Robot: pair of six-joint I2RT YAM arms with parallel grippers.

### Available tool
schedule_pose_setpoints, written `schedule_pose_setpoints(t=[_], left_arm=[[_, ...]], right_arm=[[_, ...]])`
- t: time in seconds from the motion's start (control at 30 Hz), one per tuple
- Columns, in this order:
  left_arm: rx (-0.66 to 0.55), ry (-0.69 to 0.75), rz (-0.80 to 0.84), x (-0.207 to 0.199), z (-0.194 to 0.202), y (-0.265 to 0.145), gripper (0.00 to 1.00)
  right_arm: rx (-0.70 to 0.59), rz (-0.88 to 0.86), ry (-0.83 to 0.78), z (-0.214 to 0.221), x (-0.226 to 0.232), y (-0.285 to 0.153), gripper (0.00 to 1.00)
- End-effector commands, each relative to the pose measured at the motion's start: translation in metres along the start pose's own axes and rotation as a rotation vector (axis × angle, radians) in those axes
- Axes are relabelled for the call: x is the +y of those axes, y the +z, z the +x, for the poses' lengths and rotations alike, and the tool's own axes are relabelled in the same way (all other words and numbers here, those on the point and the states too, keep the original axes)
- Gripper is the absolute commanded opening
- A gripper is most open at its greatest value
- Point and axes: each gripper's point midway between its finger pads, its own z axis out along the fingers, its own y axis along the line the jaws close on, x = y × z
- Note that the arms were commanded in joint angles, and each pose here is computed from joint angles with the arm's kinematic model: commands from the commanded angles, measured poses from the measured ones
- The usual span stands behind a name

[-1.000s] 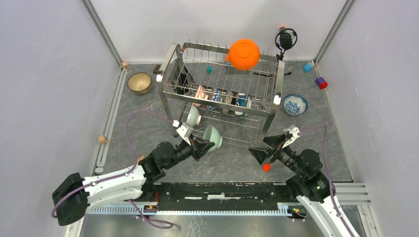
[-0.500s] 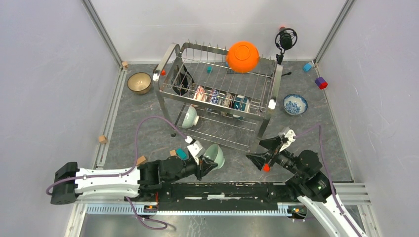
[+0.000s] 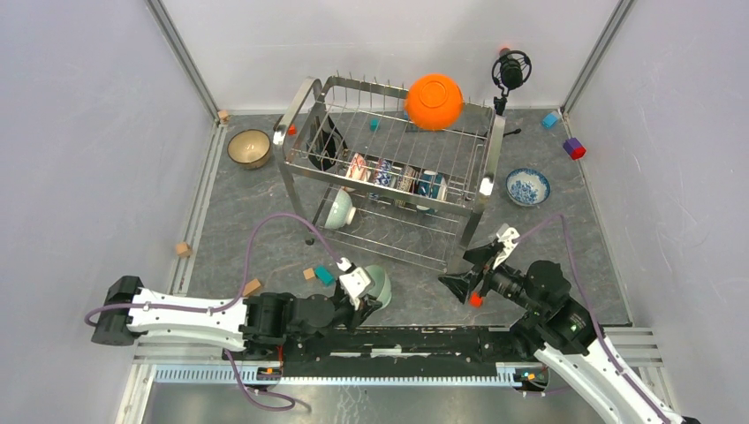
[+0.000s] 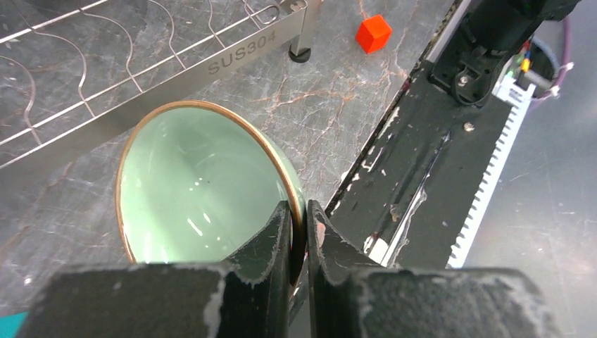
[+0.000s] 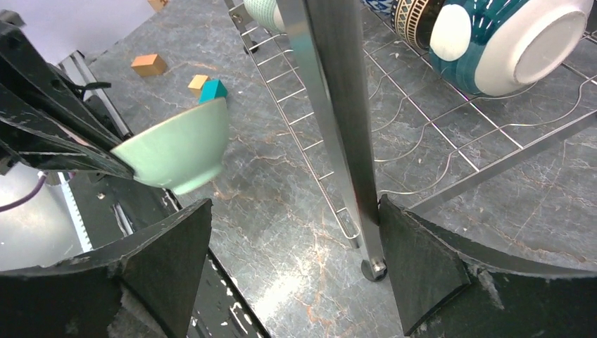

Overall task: Unload the bowls from the dish rack
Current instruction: Adjust the dish rack at the center of the board.

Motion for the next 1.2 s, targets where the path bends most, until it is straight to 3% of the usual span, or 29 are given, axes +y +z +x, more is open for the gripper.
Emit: schedule_pose_setpoints(t=[0.0, 0.37, 0.7, 1.17], left_arm=[[-0.067, 0.094, -0.059, -0.003, -0.041, -0.008, 0.02], [0.021, 0.457, -0.127, -0.019, -0.037, -0.013, 0.02], [0.024, 0.479, -0.128, -0.02, -0.027, -0.01, 0.02], [0.003, 0.445, -0.121, -0.019, -0.016, -0.007, 0.02]], right_arm=[[0.075, -0.097, -0.002, 0.004, 0.023, -0.006, 0.91], [0.191, -0.07, 0.016, 0.008, 0.022, -0.007, 0.84], [0.184, 0.097, 0.015, 0.013, -0.01, 0.002, 0.82], [0.04, 0.309, 0.064, 0.004, -0.052, 0.02, 0.44]])
